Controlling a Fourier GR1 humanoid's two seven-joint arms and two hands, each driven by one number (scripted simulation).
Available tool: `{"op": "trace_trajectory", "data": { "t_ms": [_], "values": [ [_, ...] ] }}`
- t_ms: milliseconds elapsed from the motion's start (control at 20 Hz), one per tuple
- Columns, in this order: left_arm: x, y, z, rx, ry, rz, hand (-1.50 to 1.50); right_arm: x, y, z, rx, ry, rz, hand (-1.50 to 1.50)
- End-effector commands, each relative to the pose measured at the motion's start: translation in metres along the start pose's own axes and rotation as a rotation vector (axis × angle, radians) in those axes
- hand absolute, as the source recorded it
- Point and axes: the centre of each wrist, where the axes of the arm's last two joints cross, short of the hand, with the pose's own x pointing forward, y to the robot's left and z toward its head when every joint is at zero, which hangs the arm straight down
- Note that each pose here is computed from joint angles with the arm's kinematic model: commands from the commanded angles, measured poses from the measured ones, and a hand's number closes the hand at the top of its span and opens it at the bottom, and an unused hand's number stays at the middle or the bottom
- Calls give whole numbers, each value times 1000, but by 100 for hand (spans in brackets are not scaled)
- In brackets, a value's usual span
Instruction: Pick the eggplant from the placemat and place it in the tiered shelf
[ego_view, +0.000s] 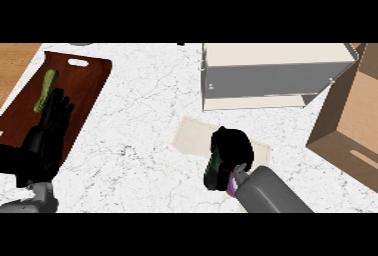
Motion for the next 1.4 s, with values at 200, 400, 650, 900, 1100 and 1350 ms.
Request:
{"op": "trace_trajectory", "data": {
  "t_ms": [200, 400, 650, 900, 1100, 1350],
  "values": [
    [10, -18, -11, -13, -17, 10, 0, 11, -13, 63, -150, -34, -150, 150],
    [17, -8, -5, -5, -6, 8, 0, 20, -59, 90, -298, -105, -308, 150],
    [3, 1, -7, 25, -4, 12, 0, 30, -106, 137, -490, -97, -501, 150],
    [2, 6, -4, 16, -13, 0, 0, 25, -144, 166, -643, 26, -520, 150],
    [25, 8, 8, -3, -8, 20, 0, 19, -151, 167, -708, 67, -462, 150],
    [9, -3, -7, 4, -28, 2, 0, -18, -187, 149, -742, 94, -501, 150]
  ]
}}
